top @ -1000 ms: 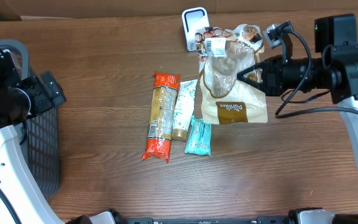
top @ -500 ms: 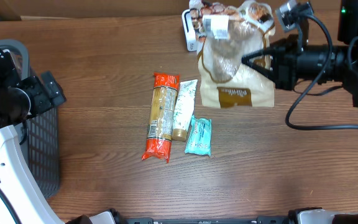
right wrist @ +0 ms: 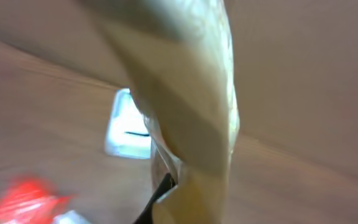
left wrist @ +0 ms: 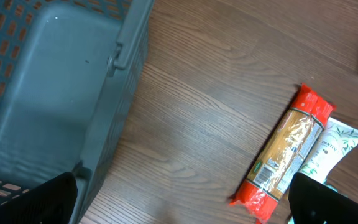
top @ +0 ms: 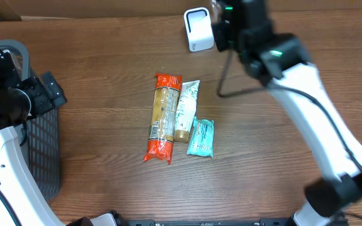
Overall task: Scan the item barcode
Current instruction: 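Hold the bread bag barcode up to the white scanner with the right gripper, then carry the bread bag to the right edge and release it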
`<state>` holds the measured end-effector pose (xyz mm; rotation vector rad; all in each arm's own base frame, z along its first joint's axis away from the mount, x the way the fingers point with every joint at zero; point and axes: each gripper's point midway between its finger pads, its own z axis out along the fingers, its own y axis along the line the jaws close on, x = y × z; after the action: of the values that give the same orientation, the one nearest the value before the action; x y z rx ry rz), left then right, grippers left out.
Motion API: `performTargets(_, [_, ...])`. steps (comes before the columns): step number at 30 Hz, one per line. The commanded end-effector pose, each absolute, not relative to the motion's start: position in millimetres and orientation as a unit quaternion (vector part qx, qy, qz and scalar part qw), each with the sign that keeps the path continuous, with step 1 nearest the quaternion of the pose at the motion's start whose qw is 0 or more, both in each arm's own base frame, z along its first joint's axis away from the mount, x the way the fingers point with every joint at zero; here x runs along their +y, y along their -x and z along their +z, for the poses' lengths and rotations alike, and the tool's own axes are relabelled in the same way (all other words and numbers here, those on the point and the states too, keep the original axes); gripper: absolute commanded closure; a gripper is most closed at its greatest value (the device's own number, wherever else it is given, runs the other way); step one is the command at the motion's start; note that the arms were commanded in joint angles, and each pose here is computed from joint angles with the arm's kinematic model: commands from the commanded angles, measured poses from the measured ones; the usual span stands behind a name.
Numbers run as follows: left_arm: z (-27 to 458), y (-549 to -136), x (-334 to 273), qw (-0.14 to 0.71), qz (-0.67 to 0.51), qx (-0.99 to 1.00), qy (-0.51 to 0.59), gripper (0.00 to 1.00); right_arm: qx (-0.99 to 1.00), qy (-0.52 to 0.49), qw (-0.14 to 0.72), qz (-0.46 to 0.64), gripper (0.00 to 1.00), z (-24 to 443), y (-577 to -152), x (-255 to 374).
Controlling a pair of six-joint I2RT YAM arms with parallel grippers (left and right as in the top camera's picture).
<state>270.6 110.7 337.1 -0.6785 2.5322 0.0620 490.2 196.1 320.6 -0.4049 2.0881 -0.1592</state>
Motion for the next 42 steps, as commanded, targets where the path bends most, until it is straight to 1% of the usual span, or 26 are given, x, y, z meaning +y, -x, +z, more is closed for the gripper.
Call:
performTargets(1, [336,-272,110,0.256,0.021,0.936,0.243,0.0,0.828,0.203,0.472,-0.227,0.96,307,-520,170])
performTargets(4, [336,-272,110,0.256,0.021,0.936,0.243,0.01,0.812,0.241,0.459,-0.269,0.96,282,-543,177])
performTargets(7, [336,-272,110,0.256,0.021,0.936,0.243,0.0,0.801,0.286,0.435,-0.296,0.96,252,-557,184])
performTargets(9, [336,-272,110,0.256,0.021,0.936,0.243,0.0,0.797,0.316,0.413,-0.307,0.96,226,-563,192])
performTargets(10, [336,-272,110,0.256,0.021,0.936,0.243,0.01,0.791,0.345,0.384,-0.329,0.96,198,-566,196])
performTargets(12, [336,-272,110,0.256,0.021,0.936,0.243,0.0,0.788,0.334,0.378,-0.352,0.96,189,-570,193])
performTargets(15, [336,-272,110,0.256,0.021,0.936,0.243,0.0,0.788,0.335,0.375,-0.355,0.96,175,-573,198])
performTargets(23, [336,-272,110,0.256,0.021,0.936,0.243,0.0,0.778,0.341,0.375,-0.37,0.96,151,-577,211])
performTargets(28, [336,-272,110,0.256,0.021,0.936,0.243,0.0,0.773,0.319,0.388,-0.388,0.96,154,-579,210])
performTargets(36, [336,-271,110,0.255,0.021,0.936,0.243,0.0,0.773,0.32,0.387,-0.388,0.96,151,-580,210])
performTargets(42, [336,-271,110,0.255,0.021,0.936,0.243,0.0,0.775,0.332,0.37,-0.391,0.96,127,-580,212])
